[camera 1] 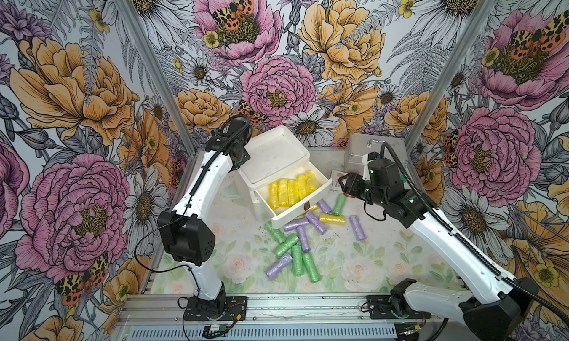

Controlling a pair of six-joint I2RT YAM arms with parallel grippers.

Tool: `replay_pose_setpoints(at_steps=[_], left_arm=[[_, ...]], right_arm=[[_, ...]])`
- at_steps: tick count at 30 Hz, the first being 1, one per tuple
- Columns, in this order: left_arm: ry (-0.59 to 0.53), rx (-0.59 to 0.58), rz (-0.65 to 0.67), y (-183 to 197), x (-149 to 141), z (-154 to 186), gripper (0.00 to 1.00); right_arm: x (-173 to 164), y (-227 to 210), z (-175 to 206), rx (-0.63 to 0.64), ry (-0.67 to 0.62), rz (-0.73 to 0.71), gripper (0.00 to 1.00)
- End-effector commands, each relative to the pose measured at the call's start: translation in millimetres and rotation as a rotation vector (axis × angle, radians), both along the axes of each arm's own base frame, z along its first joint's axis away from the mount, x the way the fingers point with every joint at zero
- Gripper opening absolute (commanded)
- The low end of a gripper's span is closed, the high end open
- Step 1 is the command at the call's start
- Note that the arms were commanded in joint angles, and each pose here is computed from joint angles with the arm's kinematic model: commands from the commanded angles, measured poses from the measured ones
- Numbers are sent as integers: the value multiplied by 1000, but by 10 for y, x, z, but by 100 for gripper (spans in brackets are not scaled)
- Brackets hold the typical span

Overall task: Sort the rolls of trash bags by color and place them into the drawer
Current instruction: Place the roll of trash bags in the drawer, then pick up the roll of trash bags from the center of the board.

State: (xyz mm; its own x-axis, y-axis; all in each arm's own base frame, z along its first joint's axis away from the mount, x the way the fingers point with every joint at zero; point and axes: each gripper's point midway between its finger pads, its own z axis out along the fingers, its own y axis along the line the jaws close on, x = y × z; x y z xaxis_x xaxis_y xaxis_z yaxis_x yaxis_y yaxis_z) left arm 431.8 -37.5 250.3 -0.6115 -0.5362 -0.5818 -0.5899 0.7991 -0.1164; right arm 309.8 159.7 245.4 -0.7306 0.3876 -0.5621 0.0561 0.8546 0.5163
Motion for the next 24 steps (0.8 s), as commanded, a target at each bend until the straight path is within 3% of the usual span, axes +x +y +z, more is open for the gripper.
replay_pose_setpoints(at_steps=[1,4,10,24], left_arm=[[164,-303,-18,-600,50,-728,0],[164,-302,-21,-601,77,-737,0],[174,-302,-24,-628,72,-775,0],[182,-294,-29,-619,35,-792,0]], right_arm=[[-291,-247,-770,-25,224,-134,52],[-374,-277,-1052,81,305,-274,44],[-277,-224,-1237,212,372,-438,44],[78,200,-1649,275,519,-502,40]])
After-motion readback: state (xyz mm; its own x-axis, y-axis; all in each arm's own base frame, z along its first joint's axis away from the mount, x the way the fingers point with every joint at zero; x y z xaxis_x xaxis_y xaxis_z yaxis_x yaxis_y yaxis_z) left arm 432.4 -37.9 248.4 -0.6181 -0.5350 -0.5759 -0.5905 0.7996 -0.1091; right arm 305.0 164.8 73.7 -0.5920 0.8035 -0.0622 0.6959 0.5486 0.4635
